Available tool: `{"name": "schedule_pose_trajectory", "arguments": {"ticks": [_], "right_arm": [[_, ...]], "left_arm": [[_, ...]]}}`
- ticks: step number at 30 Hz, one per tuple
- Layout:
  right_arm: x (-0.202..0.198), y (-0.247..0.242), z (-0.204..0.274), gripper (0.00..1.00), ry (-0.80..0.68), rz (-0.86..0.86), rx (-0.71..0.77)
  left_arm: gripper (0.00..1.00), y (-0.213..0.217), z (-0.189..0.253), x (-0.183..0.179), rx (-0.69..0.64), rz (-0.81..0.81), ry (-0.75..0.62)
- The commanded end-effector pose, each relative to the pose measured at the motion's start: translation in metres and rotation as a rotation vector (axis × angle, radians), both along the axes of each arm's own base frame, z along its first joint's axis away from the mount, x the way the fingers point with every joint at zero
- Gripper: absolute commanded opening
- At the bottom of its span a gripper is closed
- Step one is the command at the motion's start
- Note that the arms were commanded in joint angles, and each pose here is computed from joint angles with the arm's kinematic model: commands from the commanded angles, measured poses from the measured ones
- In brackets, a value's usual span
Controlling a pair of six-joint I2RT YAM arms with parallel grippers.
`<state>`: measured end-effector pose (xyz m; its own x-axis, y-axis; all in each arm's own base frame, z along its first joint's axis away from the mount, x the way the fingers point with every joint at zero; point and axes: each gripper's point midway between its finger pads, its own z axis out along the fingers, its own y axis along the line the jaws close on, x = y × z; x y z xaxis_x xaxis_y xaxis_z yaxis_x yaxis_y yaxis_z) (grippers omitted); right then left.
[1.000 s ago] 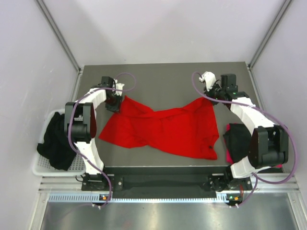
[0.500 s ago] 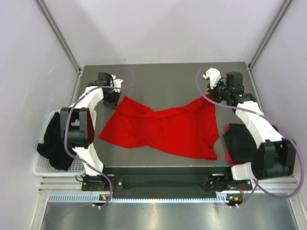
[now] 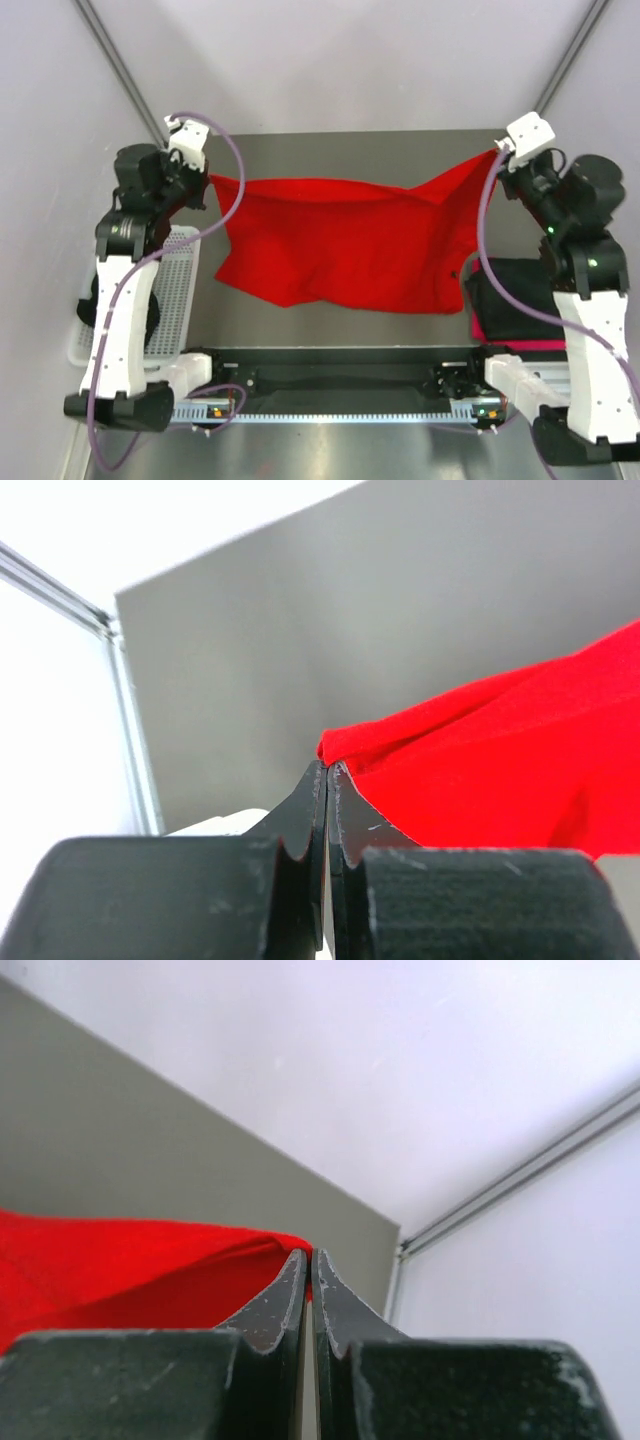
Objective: Fold and stack the t-shirts
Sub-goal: Flatten the tshirt out
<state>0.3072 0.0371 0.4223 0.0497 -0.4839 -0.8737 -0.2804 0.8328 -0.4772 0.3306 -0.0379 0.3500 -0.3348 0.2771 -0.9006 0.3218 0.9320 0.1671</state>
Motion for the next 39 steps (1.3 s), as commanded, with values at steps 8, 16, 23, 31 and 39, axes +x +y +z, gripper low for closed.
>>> {"name": "schedule_pose_trajectory", "arguments": {"ticks": [8, 16, 23, 31, 39], "right_arm": [[-0.135, -0.022, 0.130, 0.00, -0.386, -0.062, -0.020], [-0.233, -0.023, 0.163, 0.00, -0.523, -0.040, -0.038], [-0.282, -0.030, 0.180, 0.00, -0.617, -0.069, -0.037], [-0.299, -0.049, 0.217, 0.00, -0.750, -0.175, -0.051], [-0.203, -0.047, 0.207, 0.00, -0.644, -0.181, -0.083]], "left_arm": [[0.00, 0.003, 0.094, -0.077, 0.021, -0.026, -0.231], [0.00, 0.007, 0.150, -0.138, 0.025, -0.017, -0.398], [0.00, 0.016, 0.184, -0.172, 0.059, 0.016, -0.501], [0.00, 0.041, 0.216, -0.180, 0.205, 0.112, -0.596], [0.00, 0.056, 0.179, -0.113, 0.278, 0.179, -0.475]]}}
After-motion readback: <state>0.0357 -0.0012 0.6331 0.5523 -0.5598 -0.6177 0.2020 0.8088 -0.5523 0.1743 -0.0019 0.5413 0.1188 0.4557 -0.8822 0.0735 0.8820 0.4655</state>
